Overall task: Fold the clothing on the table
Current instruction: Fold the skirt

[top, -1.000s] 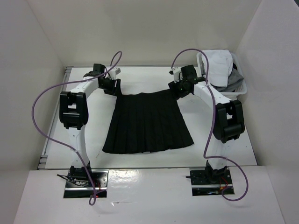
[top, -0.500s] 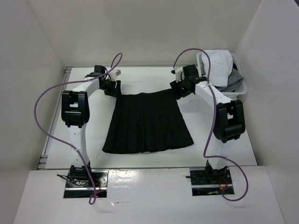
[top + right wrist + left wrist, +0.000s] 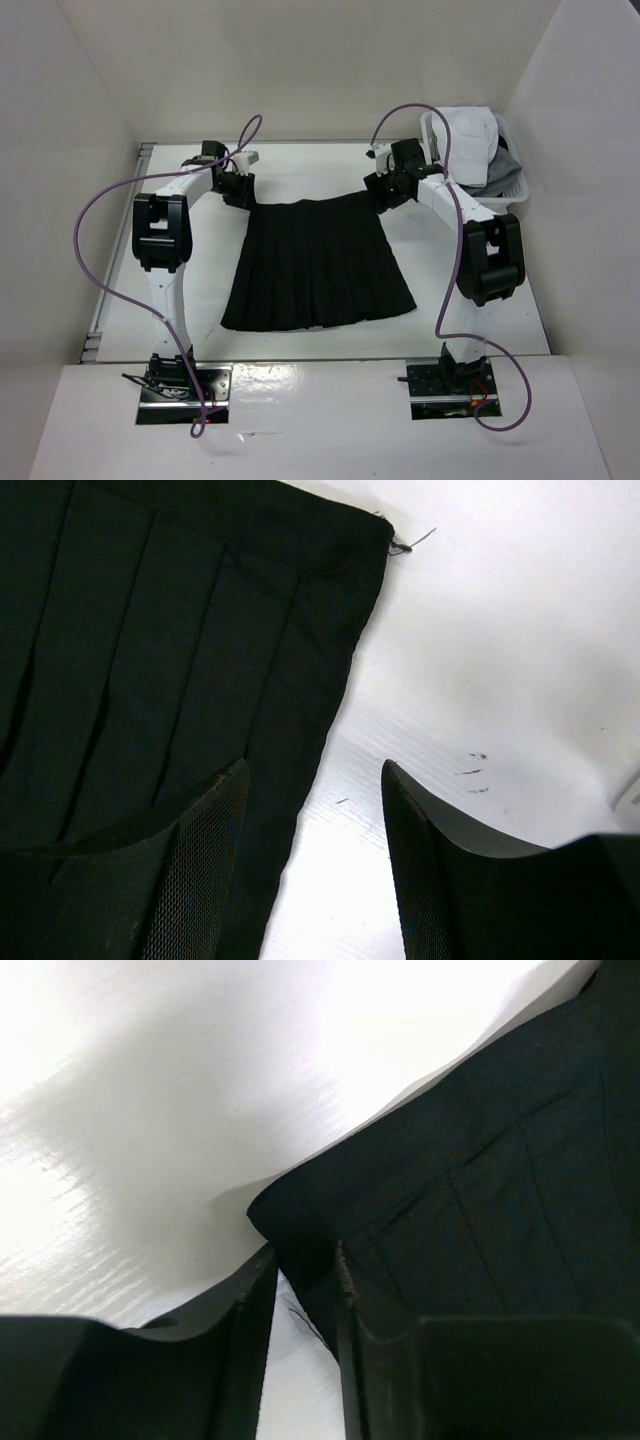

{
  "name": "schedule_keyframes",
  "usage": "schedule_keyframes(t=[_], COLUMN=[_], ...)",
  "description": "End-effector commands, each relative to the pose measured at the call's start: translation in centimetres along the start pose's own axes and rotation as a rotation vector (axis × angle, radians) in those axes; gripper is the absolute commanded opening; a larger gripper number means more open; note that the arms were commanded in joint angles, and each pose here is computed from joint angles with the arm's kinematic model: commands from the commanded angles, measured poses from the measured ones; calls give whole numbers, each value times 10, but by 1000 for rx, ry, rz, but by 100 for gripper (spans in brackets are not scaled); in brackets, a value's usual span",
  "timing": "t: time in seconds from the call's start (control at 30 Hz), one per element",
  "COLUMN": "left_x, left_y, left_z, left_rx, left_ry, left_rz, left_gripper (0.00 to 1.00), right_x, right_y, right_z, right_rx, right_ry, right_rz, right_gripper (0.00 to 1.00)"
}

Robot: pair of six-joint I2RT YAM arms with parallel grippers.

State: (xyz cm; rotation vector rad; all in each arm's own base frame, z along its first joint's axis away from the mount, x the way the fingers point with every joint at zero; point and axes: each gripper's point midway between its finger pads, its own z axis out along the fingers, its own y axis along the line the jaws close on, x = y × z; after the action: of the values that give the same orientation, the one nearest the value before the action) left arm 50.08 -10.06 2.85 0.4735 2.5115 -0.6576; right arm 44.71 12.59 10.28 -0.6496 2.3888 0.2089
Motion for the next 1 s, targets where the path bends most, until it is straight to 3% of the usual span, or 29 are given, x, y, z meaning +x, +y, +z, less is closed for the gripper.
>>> schedule_keyframes(t=[0.0, 0.37, 0.97], left_x=[13, 13, 13], left_y=[-3, -6, -12], left_z=[7, 2, -4], left_rx=[49, 49, 37], left_ry=[40, 40, 42], left_rz=[-4, 5, 48], left_gripper=[32, 8, 5], right_x=[-9, -20, -39], right_y=[-5, -18, -31], right_z=[2, 37, 75], right_rx=[11, -3, -78], right_ry=[-16, -17, -53], right_rz=[4, 72, 135], right_gripper=[61, 61, 58])
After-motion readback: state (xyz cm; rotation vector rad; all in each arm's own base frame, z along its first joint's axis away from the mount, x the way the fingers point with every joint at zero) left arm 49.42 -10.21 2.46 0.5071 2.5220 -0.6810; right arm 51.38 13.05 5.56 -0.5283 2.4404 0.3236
